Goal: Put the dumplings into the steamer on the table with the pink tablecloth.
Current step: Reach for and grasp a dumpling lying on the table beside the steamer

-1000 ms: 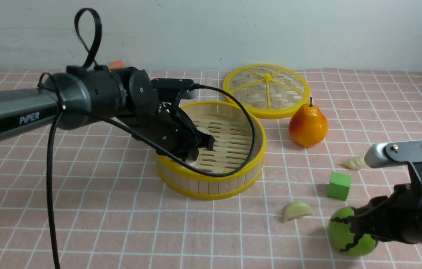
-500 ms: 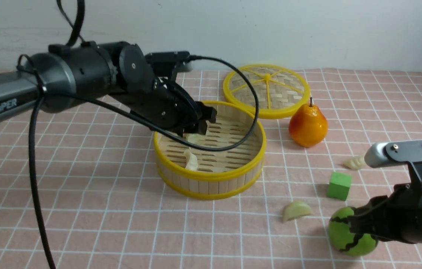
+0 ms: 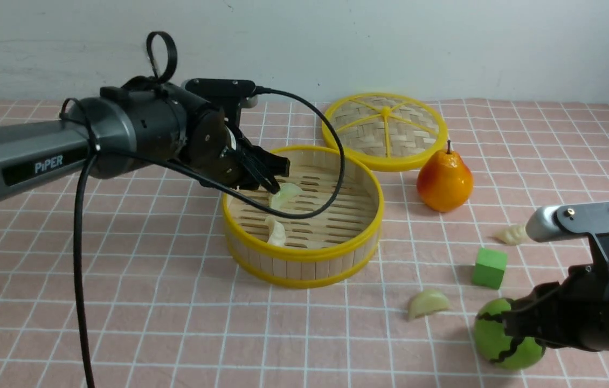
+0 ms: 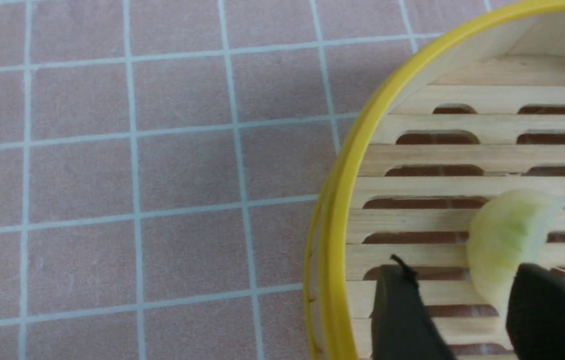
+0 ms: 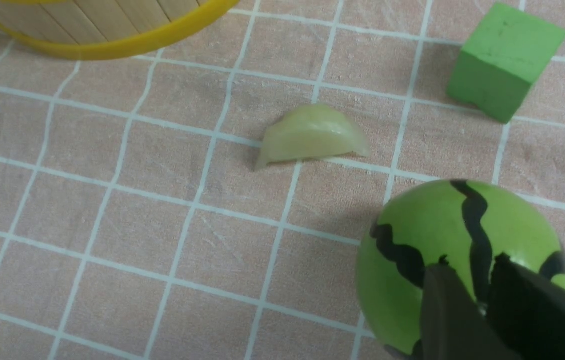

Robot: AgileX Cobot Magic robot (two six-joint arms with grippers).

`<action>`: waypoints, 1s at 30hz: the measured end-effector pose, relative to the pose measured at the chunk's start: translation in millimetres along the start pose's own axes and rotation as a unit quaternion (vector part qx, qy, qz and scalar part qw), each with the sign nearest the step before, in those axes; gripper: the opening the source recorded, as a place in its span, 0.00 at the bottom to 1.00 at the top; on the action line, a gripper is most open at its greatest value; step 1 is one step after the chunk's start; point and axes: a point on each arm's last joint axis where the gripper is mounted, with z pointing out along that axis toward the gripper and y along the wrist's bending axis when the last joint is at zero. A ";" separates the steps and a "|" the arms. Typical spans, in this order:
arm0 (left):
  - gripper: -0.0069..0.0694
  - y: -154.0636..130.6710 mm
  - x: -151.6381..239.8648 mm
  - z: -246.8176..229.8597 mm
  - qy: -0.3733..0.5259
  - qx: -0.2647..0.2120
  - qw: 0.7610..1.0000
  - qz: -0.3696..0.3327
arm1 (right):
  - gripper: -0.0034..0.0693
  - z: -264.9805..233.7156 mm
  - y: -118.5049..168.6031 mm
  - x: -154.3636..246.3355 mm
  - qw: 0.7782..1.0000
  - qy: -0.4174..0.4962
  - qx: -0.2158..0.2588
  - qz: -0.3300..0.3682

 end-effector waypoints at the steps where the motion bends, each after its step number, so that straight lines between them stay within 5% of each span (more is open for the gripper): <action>1: 0.54 0.2 0.3 0.4 0.001 -0.001 1.000 -0.001 | 0.24 0.0 0.0 0.0 1.000 0.000 0.000 0.000; 5: 0.68 2.8 4.3 7.4 0.006 -0.015 1.000 0.004 | 0.24 0.0 0.0 0.0 1.000 0.000 0.000 -0.001; 8: 0.68 3.9 7.6 12.2 0.012 -0.021 1.000 -0.001 | 0.24 0.0 0.0 0.0 1.000 0.000 0.000 -0.001; 12: 0.59 5.4 12.4 18.4 0.022 -0.030 0.999 -0.035 | 0.25 0.0 0.0 0.0 1.000 0.000 0.000 -0.001; 17: 0.25 8.9 18.0 19.9 0.045 -0.052 0.995 -0.073 | 0.25 0.0 0.0 0.0 1.000 0.000 0.000 0.000; 20: 0.13 10.1 19.5 19.6 0.053 -0.059 0.994 -0.075 | 0.25 0.0 0.0 0.1 1.000 0.000 0.000 0.000; 30: 0.14 11.1 22.5 6.6 0.094 -0.076 0.986 -0.118 | 0.26 0.0 0.0 0.1 1.000 0.001 0.000 0.000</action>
